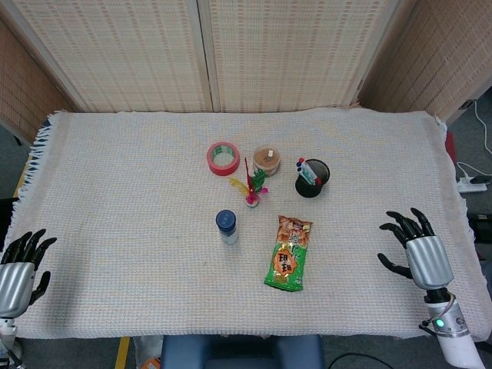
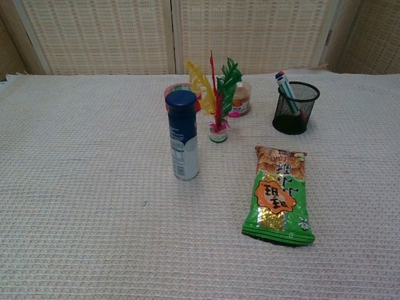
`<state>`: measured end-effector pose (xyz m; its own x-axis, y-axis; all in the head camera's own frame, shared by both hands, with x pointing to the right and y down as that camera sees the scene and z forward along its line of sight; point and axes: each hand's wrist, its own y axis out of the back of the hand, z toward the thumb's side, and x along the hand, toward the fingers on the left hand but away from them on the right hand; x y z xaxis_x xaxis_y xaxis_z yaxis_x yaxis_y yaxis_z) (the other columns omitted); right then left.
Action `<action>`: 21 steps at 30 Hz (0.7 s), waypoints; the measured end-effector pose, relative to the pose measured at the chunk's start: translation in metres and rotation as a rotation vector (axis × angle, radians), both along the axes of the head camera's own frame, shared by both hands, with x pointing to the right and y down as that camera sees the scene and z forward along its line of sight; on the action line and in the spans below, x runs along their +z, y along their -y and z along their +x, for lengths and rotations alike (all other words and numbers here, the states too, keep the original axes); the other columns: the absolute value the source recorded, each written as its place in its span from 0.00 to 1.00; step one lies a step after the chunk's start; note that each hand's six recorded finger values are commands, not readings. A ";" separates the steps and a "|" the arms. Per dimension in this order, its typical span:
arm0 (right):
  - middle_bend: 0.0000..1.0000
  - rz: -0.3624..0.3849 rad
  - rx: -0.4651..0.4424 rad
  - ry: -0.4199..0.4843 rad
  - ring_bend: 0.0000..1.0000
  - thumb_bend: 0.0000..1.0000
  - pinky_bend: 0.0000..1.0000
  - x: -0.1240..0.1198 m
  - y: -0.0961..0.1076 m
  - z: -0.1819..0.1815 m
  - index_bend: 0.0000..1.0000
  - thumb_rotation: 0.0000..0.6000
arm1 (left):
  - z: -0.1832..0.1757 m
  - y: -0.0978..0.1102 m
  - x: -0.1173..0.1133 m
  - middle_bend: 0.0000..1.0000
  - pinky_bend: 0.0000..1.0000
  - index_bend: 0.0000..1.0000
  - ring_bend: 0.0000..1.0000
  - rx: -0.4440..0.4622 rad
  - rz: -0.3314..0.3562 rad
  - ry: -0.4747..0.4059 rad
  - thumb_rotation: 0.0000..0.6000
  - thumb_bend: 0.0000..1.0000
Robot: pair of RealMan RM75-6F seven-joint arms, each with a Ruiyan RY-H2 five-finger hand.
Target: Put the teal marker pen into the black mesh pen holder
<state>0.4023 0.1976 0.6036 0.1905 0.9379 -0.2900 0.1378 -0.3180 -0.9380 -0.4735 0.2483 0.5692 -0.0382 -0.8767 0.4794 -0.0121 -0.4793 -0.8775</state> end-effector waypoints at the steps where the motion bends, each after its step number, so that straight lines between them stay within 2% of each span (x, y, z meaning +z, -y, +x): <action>1: 0.19 -0.001 0.008 -0.002 0.27 0.12 0.12 0.002 -0.002 0.004 0.37 1.00 | 0.000 0.000 0.000 0.05 0.10 0.19 0.00 0.000 -0.002 0.000 1.00 0.42; 5: 0.19 0.017 0.039 0.021 0.27 0.13 0.12 0.002 -0.006 0.011 0.37 1.00 | 0.000 0.000 0.002 0.05 0.10 0.19 0.00 0.002 -0.007 0.000 1.00 0.42; 21: 0.19 0.044 0.058 0.028 0.27 0.13 0.12 -0.010 -0.004 0.016 0.38 1.00 | 0.002 0.000 0.005 0.05 0.10 0.19 0.00 0.019 -0.015 0.005 1.00 0.42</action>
<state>0.4188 0.2014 0.5934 0.1427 0.9593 -0.2436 0.1808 -0.2673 -0.9465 -0.4720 0.2485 0.5747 -0.0235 -0.8703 0.4920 0.0013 -0.4921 -0.8705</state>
